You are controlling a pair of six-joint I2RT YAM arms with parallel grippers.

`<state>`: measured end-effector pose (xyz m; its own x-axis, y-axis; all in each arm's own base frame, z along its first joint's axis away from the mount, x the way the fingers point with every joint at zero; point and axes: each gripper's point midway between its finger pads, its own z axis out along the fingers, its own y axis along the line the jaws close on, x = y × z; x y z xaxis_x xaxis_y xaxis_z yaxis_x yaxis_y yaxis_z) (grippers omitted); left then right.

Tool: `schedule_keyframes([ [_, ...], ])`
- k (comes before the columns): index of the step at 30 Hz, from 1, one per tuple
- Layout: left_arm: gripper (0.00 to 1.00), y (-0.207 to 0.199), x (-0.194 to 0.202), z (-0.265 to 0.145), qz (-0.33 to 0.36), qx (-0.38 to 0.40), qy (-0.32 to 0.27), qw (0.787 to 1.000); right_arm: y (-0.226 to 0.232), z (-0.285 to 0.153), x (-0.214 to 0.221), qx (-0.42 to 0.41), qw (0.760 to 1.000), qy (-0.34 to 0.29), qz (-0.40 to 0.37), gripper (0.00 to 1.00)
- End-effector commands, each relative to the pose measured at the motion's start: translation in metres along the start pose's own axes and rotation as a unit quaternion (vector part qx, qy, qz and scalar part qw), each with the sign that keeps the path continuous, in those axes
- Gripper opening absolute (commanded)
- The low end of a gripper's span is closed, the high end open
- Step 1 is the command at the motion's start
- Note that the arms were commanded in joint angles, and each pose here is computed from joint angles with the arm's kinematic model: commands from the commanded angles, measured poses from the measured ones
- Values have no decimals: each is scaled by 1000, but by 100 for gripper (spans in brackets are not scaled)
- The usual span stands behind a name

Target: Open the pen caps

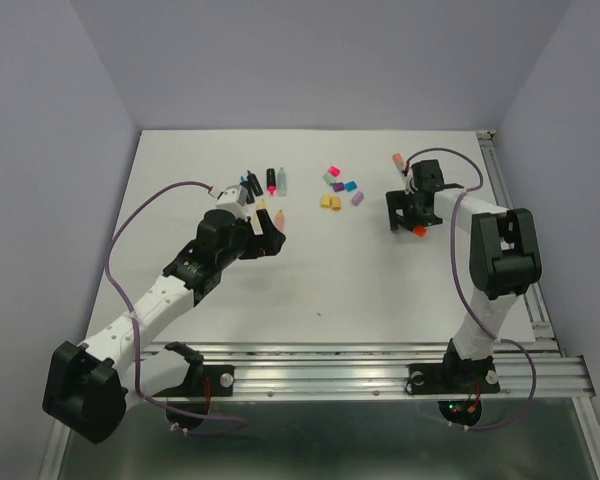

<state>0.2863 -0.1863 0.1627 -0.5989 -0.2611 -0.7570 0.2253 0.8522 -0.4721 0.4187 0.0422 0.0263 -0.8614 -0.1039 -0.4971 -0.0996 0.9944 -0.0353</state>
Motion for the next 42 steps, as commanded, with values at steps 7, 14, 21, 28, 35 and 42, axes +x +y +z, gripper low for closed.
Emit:
schedule_keyframes([
  [7, 99, -2, -4, 3, 7, 4, -8, 1000, 12, -5, 33, -20, 996, 37, 80, 93],
  [14, 99, -2, -4, 4, 7, 2, -8, 1000, 13, -10, 52, -17, 994, 52, 92, 80],
  [21, 99, -1, -2, 6, 7, 0, -3, 1000, 13, -6, 58, -17, 995, 51, 87, 70],
  [28, 99, -2, -3, 4, 6, 3, -5, 1000, 16, 3, 48, -34, 997, 34, 60, 66],
  [35, 99, 0, -2, 4, 7, -2, -4, 1000, 19, 9, 63, -45, 996, 64, 51, 47],
  [42, 99, 0, -2, 5, 7, -3, -2, 1000, 32, 3, 74, -80, 992, 73, 56, 26],
])
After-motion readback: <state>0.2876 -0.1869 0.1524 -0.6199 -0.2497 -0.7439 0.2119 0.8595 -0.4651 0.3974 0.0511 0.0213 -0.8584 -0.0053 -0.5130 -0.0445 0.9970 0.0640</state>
